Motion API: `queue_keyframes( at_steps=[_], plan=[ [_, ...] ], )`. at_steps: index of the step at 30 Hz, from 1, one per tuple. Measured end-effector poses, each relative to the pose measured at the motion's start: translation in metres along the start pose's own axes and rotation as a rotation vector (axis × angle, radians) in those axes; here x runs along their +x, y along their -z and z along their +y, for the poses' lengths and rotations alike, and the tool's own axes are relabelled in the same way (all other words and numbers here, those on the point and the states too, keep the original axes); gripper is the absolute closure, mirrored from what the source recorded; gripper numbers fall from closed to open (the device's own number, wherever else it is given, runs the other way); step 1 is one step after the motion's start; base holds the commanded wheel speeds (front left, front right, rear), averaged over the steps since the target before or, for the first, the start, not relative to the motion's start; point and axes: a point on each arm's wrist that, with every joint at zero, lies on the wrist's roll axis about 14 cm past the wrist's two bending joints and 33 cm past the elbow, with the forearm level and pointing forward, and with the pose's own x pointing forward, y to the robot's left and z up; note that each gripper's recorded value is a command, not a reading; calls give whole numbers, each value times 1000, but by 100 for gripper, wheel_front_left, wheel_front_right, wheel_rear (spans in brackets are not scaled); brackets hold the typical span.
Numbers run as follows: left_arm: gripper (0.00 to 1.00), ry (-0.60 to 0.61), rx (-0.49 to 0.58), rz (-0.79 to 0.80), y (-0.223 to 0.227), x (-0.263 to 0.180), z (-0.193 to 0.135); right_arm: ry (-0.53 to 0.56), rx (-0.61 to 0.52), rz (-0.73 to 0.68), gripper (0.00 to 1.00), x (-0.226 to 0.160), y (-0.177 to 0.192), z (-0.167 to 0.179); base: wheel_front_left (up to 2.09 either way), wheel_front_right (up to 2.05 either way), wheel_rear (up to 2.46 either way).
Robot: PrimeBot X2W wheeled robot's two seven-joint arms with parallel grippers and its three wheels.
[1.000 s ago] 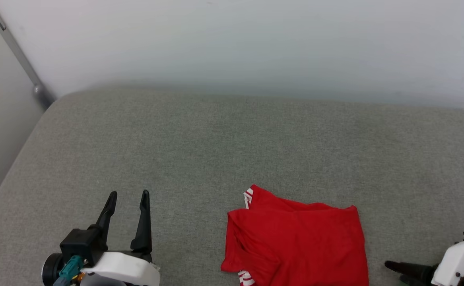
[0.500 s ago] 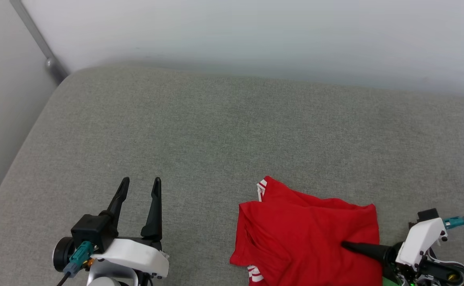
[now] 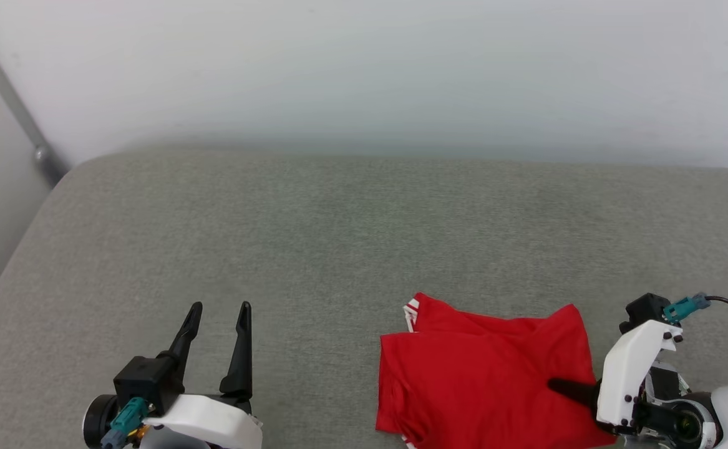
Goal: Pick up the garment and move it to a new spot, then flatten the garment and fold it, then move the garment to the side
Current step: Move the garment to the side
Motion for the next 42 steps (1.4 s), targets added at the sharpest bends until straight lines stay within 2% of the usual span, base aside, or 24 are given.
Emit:
queue_keyframes(
  at_steps=[3,7,12,20,24,30,35,36,37,38,42],
  plan=[
    [0,54,-8,-5,-1,7,-17,123,-89,-17,100,-21,-1,-31,0,0,0],
    [0,147,-22,-9,-1,21,-48,261,-113,-65,100,-53,-7,-72,0,0,0],
    [0,298,-45,-25,-2,43,-99,433,-84,-136,100,-98,-12,-128,0,0,0],
    [0,495,-52,-51,8,109,-153,671,-47,-316,100,-139,-73,-200,0,0,0],
    [0,566,-53,-35,27,138,-168,818,-29,-395,100,-164,-100,-243,0,0,0],
    [0,626,-69,14,73,170,-178,1031,-11,-443,100,-195,-116,-300,0,0,0],
    [0,632,-90,71,113,180,-175,1120,-56,-480,100,-190,-126,-328,0,0,0],
    [0,631,-94,82,119,181,-174,1125,-60,-487,75,-185,-126,-331,0,0,0],
    [0,631,-96,90,125,182,-173,1130,-70,-487,6,-180,-126,-334,0,0,0],
    [0,631,-99,97,130,182,-173,1132,-73,-482,0,-174,-124,-337,0,0,0],
    [0,622,-101,111,136,181,-169,1139,-89,-474,0,-160,-118,-343,0,0,0]
  ],
)
